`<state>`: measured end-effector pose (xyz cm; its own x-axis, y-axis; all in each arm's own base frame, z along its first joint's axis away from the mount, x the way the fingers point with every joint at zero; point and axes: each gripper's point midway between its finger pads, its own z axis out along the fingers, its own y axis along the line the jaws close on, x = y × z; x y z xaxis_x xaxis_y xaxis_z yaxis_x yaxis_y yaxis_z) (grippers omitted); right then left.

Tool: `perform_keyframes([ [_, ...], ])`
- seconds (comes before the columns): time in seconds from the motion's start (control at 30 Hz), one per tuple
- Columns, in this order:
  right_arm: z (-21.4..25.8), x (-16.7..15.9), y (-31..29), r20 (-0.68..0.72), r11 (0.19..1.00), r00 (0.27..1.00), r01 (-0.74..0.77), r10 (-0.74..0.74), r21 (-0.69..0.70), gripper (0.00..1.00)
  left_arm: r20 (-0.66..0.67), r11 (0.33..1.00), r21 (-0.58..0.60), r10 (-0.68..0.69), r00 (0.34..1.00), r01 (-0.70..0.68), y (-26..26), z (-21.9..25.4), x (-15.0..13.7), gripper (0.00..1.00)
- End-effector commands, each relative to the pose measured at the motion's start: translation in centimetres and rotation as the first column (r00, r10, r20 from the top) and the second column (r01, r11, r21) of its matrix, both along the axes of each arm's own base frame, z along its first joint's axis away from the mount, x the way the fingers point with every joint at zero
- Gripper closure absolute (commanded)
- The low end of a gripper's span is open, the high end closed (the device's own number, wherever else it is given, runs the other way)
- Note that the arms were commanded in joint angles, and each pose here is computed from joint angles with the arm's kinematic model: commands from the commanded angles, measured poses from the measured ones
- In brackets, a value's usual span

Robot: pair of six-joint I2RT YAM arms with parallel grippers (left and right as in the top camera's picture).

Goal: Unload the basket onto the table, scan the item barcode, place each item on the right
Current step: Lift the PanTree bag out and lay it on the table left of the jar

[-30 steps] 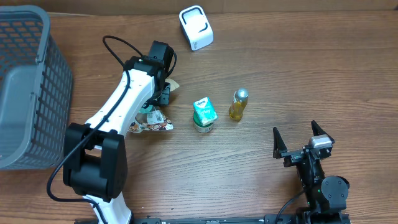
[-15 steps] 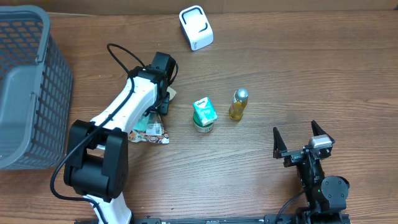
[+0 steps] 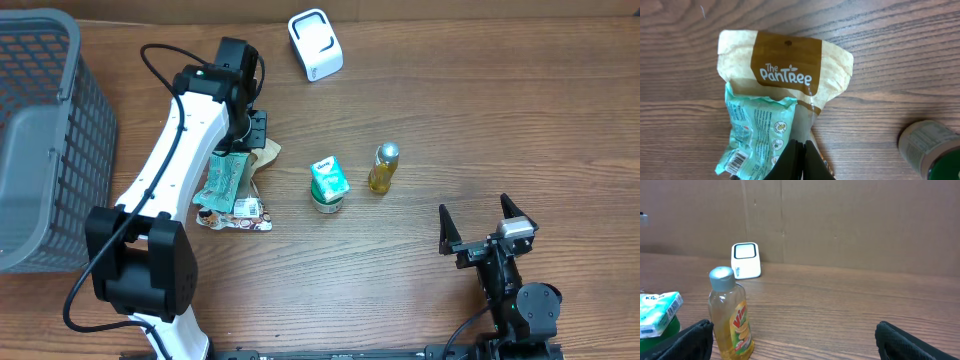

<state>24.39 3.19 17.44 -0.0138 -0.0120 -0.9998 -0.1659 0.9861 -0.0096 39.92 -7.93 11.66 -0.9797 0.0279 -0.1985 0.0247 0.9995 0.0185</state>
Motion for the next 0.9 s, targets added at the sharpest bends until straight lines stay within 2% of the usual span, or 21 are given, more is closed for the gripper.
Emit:
perform_keyframes([
  [0.0,-0.3,0.0,-0.1,-0.001,1.0,1.0,0.004,-0.004,0.002,0.0,-0.04,0.999,-0.053,-0.009,0.999,0.007,-0.6,-1.3,-1.2,0.96],
  [0.33,-0.3,0.0,-0.1,-0.001,1.0,1.0,0.004,-0.004,0.002,0.0,-0.041,0.995,-0.078,0.061,0.997,-0.064,-0.9,-8.5,-2.7,0.96],
  [0.43,-0.3,0.0,-0.1,-0.001,1.0,1.0,0.004,-0.004,0.002,0.0,-0.036,0.992,-0.111,0.054,0.998,-0.058,-1.4,-8.7,-2.6,0.96],
  [0.53,-0.3,0.0,-0.1,-0.001,1.0,1.0,0.004,-0.004,0.002,0.0,0.012,0.984,-0.175,0.046,0.999,-0.043,-2.5,-6.4,-1.3,0.96],
  [0.67,-0.3,0.0,-0.1,-0.001,1.0,1.0,0.004,-0.004,0.002,0.0,0.084,0.98,-0.197,0.046,0.995,-0.029,-2.8,-1.9,-0.1,0.96],
  [0.77,-0.3,0.0,-0.1,-0.001,1.0,1.0,0.004,-0.004,0.002,0.0,0.159,0.985,-0.167,0.06,0.985,-0.033,-1.9,2.9,-0.2,0.96],
  [0.87,-0.3,0.0,-0.1,-0.001,1.0,1.0,0.004,-0.004,0.002,0.0,0.201,0.992,-0.099,0.101,0.974,-0.082,0.0,5.1,-1.1,0.96],
])
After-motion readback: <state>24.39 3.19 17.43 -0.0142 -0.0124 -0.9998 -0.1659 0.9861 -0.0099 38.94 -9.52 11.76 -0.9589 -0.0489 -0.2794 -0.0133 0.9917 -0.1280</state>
